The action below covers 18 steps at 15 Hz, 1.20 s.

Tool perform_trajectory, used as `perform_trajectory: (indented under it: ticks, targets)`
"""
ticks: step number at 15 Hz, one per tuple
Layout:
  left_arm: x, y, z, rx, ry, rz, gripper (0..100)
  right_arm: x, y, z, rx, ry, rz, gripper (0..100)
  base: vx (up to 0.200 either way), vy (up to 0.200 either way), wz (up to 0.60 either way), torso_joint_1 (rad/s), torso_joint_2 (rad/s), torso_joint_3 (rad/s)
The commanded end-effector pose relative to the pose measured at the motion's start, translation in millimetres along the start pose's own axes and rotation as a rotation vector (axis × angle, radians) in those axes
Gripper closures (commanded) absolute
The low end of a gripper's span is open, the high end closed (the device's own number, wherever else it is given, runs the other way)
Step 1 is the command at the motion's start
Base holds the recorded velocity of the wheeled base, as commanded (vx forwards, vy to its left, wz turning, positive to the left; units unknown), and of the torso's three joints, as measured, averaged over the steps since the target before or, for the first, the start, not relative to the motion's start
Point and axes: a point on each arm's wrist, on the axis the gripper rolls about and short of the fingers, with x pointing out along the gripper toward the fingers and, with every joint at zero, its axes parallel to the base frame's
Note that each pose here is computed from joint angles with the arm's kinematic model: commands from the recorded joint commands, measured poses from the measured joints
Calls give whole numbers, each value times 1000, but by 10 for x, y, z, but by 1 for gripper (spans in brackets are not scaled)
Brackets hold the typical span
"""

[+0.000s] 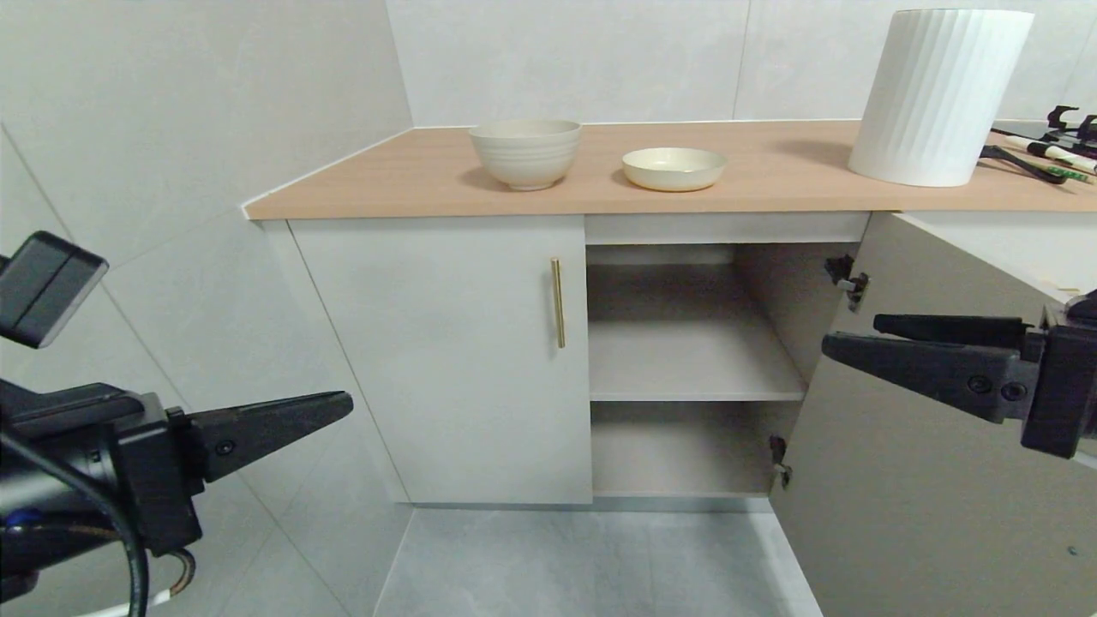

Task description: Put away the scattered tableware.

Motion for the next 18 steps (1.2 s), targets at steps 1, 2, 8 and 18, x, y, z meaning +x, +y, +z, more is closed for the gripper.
perform_trajectory:
  ticks: [1,2,8,18]
  targets:
    - [-14,-9,22,2,-11,-1,0,11,-2,5,1,1,-1,0,0,0,0,0,0,0]
    - [1,-5,39,-6,-12,1,0,33,-7,-5,2,9,-2,0,0,0,0,0,0,0]
    - [1,30,123,-10,-44,32,0,74,-19,-21,4,20,-16,0,0,0,0,0,0,0]
    - [-47,52,179,-27,-31,69,0,88,-23,-31,5,26,-17,0,120,0,0,2,2,0]
